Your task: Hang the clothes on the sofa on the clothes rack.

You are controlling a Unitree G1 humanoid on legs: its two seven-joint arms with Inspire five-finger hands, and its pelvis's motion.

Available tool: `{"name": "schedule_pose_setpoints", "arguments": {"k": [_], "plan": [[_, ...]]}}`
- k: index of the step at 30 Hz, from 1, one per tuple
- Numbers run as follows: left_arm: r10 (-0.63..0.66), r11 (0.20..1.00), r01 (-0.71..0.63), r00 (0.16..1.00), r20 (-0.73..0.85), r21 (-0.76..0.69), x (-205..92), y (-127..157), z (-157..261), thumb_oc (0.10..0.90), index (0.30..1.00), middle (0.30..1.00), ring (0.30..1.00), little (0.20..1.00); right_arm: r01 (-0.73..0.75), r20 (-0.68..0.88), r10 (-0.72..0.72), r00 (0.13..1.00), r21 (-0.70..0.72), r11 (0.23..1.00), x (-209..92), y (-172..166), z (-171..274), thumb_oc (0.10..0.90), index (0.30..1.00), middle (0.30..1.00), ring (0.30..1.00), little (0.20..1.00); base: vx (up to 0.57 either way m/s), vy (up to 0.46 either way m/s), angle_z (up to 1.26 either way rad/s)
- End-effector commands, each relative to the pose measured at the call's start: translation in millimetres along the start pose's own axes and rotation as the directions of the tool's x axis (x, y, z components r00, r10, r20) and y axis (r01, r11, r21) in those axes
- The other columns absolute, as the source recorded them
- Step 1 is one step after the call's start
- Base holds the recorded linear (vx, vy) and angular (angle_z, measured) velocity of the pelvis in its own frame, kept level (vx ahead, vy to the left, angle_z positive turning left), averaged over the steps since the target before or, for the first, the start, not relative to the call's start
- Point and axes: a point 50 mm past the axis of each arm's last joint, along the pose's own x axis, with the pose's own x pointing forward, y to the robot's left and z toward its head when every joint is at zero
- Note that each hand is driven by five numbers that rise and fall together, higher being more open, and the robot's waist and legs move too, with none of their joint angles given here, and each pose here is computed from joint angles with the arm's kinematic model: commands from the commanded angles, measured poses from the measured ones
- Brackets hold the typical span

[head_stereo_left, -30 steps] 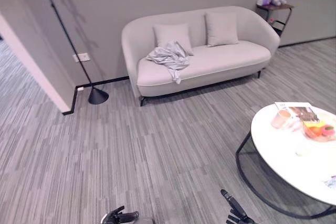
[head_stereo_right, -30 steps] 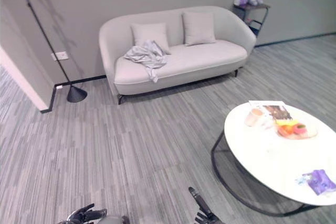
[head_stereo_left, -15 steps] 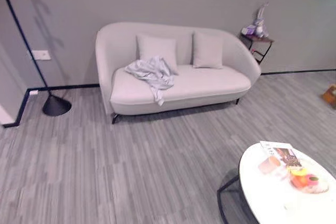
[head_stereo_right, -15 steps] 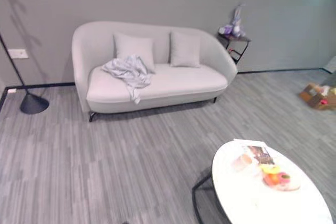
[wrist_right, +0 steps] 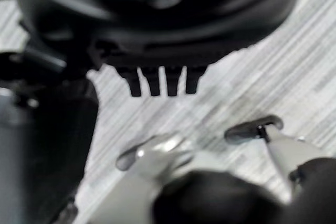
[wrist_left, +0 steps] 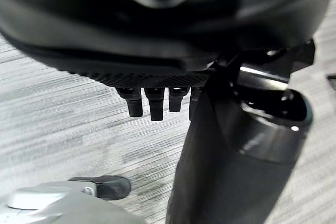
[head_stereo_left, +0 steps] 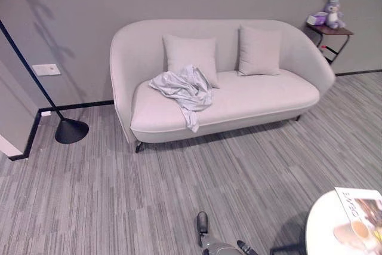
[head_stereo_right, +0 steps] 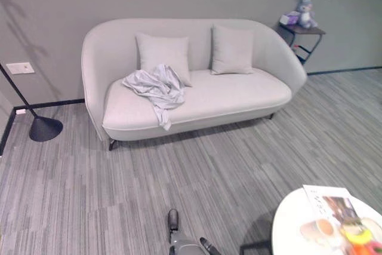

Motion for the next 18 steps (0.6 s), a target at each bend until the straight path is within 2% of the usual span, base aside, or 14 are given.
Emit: {"name": "schedule_pose_setpoints", "arguments": {"k": [1,7,14,16,17,18], "plan": [[-0.024,0.999,0.023,1.0,0.017,0.04,0,-6,3,0.8,0.9,0.9,0.9,0.9,-0.027,0.006,0.027,1.0,0.011,1.0,1,6,5,0.8,0.9,0.9,0.9,0.9,0.28,-0.164,0.74],[-0.02,0.999,0.018,0.999,0.041,0.05,0,-7,10,0.8,0.9,0.9,0.9,0.9,0.036,-0.016,-0.037,0.999,-0.043,0.998,-2,-9,1,0.8,0.9,0.9,0.9,0.9,0.45,-0.364,0.42],[-0.033,0.992,0.016,0.99,0.136,0.122,0,-15,36,0.8,0.9,0.9,0.9,0.9,0.059,0.095,-0.051,0.994,-0.08,0.995,-2,-3,38,0.8,0.9,0.9,0.9,0.9,0.28,-0.277,0.12],[-0.019,0.997,0.007,0.988,0.153,0.076,0,-13,40,0.8,0.9,0.9,0.9,0.9,0.022,0.176,0.012,0.984,-0.193,0.981,-3,15,60,0.8,0.9,0.9,0.9,0.9,0.28,-0.014,-0.31],[-0.018,0.997,0.007,0.988,0.153,0.076,0,-13,40,0.8,0.9,0.9,0.9,0.9,0.022,0.176,0.012,0.984,-0.193,0.981,-3,16,60,0.8,0.9,0.9,0.9,0.9,0.17,0.019,-0.29],[-0.013,0.998,0.002,0.987,0.162,0.067,0,-14,41,0.8,0.9,0.9,0.9,0.9,0.004,0.218,0.057,0.974,-0.271,0.962,-3,27,69,0.8,0.9,0.9,0.9,0.9,0.22,0.026,-0.39]]}}
